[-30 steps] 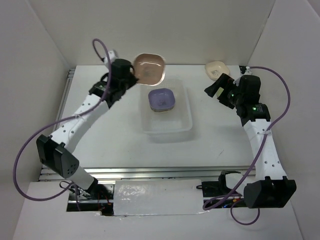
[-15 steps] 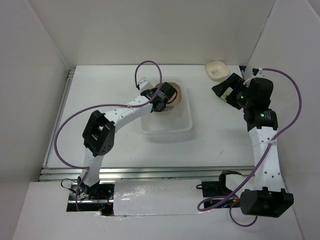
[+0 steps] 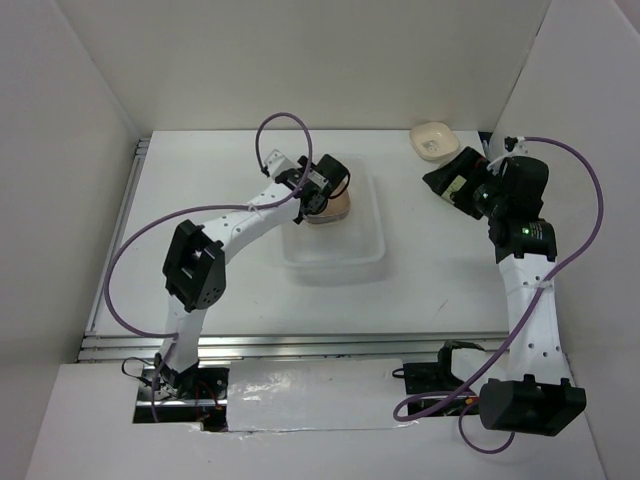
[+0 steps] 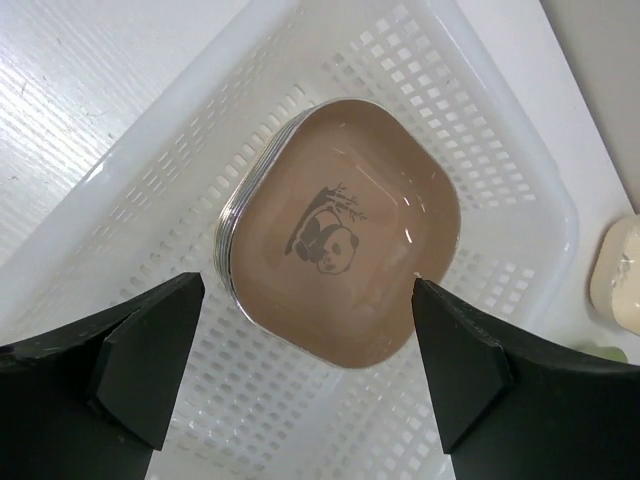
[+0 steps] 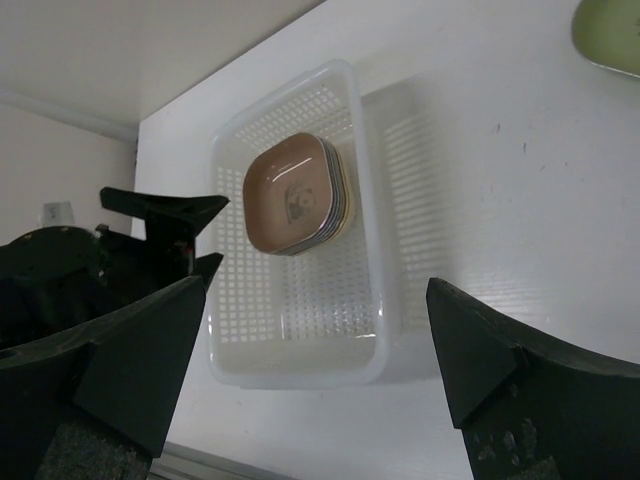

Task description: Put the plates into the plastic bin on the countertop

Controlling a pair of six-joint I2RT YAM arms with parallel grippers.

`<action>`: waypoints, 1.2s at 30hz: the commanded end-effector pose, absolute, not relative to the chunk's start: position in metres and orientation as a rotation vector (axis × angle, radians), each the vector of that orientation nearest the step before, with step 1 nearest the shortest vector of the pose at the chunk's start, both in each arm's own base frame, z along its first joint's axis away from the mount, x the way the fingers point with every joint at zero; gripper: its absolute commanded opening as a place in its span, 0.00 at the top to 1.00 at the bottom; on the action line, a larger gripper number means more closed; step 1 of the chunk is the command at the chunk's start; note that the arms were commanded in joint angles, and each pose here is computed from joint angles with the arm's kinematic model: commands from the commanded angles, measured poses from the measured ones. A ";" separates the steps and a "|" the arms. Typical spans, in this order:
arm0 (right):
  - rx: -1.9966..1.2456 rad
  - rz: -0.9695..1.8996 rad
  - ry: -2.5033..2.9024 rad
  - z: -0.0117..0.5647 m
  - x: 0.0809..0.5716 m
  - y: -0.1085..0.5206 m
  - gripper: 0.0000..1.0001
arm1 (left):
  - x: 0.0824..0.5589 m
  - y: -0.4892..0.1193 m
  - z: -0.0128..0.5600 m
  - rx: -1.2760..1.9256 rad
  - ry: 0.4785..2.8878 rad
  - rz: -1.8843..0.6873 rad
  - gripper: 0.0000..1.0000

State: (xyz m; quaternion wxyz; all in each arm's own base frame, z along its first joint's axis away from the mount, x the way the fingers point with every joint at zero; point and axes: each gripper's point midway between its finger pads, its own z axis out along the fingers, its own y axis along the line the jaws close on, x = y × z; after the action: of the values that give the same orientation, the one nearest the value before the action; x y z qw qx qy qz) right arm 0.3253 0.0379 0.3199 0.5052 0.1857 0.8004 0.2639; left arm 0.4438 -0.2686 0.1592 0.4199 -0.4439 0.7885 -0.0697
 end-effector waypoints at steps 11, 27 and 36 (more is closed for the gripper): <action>1.123 0.158 1.977 0.198 0.392 -0.098 0.00 | 0.350 -0.276 0.325 -0.339 2.054 -0.530 0.01; 1.281 0.014 2.211 0.073 0.488 -0.161 0.01 | 0.216 -0.183 0.272 0.066 2.201 -0.628 0.01; 1.327 -0.003 2.336 0.021 0.483 -0.156 0.31 | 0.229 -0.152 0.242 0.039 2.250 -0.562 0.01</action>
State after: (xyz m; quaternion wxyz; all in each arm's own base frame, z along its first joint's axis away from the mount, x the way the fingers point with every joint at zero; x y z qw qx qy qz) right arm 0.4855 -0.1517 0.0267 0.2401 0.4795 0.8440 0.0098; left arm 0.2268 -0.1551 0.2343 0.3858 -0.0098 0.8976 -0.2130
